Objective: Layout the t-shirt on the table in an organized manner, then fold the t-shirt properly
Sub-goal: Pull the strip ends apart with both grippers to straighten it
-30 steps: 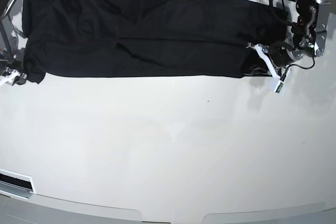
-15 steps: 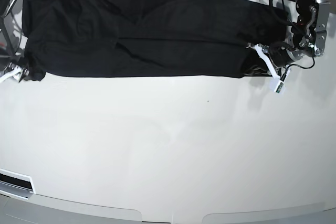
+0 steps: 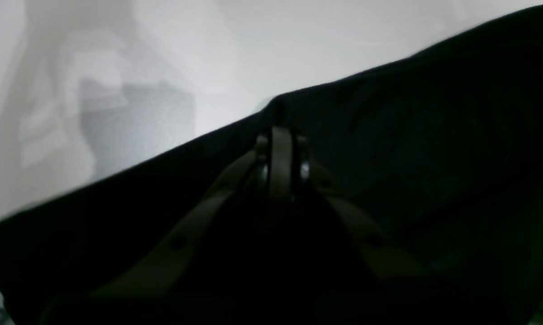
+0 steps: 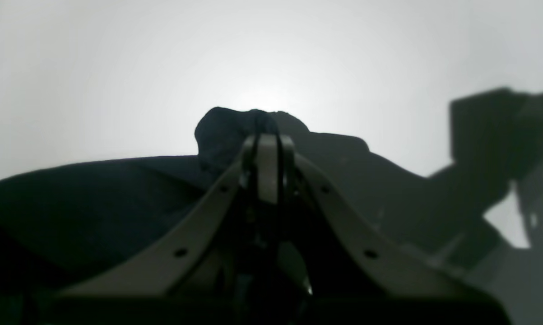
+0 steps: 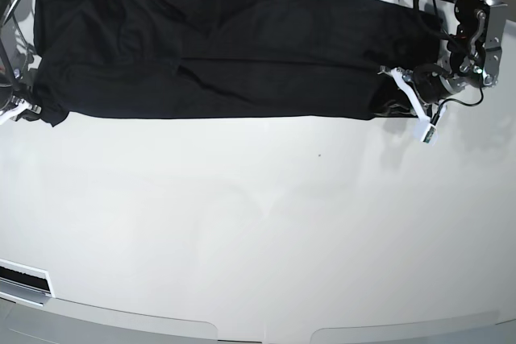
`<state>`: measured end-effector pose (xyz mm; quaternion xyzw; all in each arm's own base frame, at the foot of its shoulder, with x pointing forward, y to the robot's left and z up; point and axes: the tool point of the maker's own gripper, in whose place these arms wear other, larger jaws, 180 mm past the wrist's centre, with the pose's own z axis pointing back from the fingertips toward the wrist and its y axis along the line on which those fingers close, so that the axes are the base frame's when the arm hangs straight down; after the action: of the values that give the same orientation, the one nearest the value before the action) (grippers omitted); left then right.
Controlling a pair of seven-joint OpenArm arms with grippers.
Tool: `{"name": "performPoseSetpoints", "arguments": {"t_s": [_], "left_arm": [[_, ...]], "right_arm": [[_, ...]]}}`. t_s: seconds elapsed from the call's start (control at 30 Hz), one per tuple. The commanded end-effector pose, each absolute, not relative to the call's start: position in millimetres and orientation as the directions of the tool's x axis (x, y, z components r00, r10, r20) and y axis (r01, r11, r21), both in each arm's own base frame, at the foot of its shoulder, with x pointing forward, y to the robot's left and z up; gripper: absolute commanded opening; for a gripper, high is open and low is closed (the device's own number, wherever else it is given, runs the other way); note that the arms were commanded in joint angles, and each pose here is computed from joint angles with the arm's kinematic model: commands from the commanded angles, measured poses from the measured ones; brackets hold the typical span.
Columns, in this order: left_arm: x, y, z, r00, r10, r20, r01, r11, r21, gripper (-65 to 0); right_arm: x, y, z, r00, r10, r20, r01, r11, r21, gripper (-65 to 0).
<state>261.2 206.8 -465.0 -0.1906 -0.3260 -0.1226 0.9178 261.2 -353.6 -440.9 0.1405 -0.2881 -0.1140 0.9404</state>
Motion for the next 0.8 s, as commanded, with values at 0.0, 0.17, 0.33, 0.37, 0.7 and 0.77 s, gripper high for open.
{"name": "performPoseSetpoints", "arguments": {"t_s": [0.0,0.17,0.33,0.37,0.7,0.77], "left_arm": [[255.5,223.2,-472.0,0.786,-0.149,0.6,0.338,0.916,-0.215,-65.0],[254.1,225.5,-474.1,0.787,-0.173,0.592,0.348,0.917,-0.194,-65.0],[255.1,228.8,-474.8,0.791,-0.164,0.59,0.33,0.926,-0.185,-65.0],[256.0,231.6,-475.4,0.794,-0.156,0.588,0.314,0.933,-0.177,-65.0],[258.3,250.5,-480.2,0.812,-0.14,0.567,0.24,0.965,-0.105,-65.0],[258.2,250.5,-480.3,0.812,-0.141,0.566,0.24,0.965,-0.105,-65.0]], "right_arm": [[272.6,-369.1,-421.9,0.78,-0.279,0.56,0.119,0.945,0.305,-65.0],[264.3,-387.4,-423.6,0.757,-0.391,0.524,0.257,0.915,0.311,-65.0],[252.7,-408.0,-418.4,0.709,-0.485,0.512,0.358,0.873,0.331,-65.0],[250.1,-411.6,-417.0,0.699,-0.499,0.512,0.372,0.865,0.336,-65.0],[259.4,-380.4,-392.5,0.681,-0.505,0.53,0.206,0.827,0.524,-65.0],[264.7,-377.2,-384.9,0.655,-0.527,0.541,0.186,0.807,0.561,-55.3]]}}
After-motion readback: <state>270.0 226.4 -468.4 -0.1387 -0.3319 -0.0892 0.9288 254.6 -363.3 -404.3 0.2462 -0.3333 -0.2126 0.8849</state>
